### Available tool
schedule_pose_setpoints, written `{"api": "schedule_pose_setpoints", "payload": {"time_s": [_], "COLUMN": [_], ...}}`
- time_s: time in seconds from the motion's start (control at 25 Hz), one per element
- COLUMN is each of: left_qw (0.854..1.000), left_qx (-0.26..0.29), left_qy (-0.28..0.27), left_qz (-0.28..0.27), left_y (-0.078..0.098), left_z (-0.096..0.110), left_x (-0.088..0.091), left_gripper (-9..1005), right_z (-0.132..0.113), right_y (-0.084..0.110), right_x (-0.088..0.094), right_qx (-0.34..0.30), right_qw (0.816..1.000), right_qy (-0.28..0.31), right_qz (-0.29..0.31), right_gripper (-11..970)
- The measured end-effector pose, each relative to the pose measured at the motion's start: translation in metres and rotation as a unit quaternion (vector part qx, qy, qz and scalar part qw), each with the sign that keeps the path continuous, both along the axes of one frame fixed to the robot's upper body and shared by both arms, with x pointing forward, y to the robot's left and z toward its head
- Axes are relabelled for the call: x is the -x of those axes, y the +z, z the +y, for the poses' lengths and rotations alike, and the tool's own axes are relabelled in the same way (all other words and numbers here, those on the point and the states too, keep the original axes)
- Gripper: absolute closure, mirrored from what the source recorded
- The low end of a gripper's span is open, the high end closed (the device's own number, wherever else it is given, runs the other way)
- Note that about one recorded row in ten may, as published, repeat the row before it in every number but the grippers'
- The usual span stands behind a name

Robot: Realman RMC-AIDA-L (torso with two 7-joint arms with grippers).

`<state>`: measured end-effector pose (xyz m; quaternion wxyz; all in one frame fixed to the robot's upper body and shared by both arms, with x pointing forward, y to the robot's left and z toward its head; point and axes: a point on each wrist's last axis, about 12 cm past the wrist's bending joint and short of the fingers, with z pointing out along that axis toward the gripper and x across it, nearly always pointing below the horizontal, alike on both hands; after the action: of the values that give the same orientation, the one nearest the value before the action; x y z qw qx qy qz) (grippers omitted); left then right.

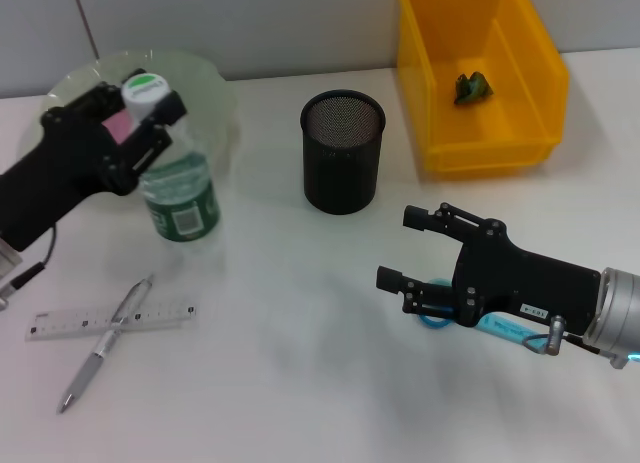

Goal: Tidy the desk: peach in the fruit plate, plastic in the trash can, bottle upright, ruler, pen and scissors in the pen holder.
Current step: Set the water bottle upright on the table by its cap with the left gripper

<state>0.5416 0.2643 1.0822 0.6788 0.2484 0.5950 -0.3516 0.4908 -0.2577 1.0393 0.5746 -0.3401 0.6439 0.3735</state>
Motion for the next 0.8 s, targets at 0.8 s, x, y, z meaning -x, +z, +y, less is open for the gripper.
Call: {"api": "schedule_pose_setpoints", "payload": {"time_s": [0.8], "left_qw": [0.997], "left_qx": [-0.015], "left_qy": [0.079], "left_qz": [-0.012], "left_y": [-0.004], "left_z": [0.037], "left_x": [0.009], "left_gripper": [534], "right_z": [0.001], "right_y": [0.001], "right_x": [-0.003], "right_qx": [0.002], "right_qw": [1.0], "right_qy": [0.001], "right_qz": [-0.002], "right_gripper": [148]}}
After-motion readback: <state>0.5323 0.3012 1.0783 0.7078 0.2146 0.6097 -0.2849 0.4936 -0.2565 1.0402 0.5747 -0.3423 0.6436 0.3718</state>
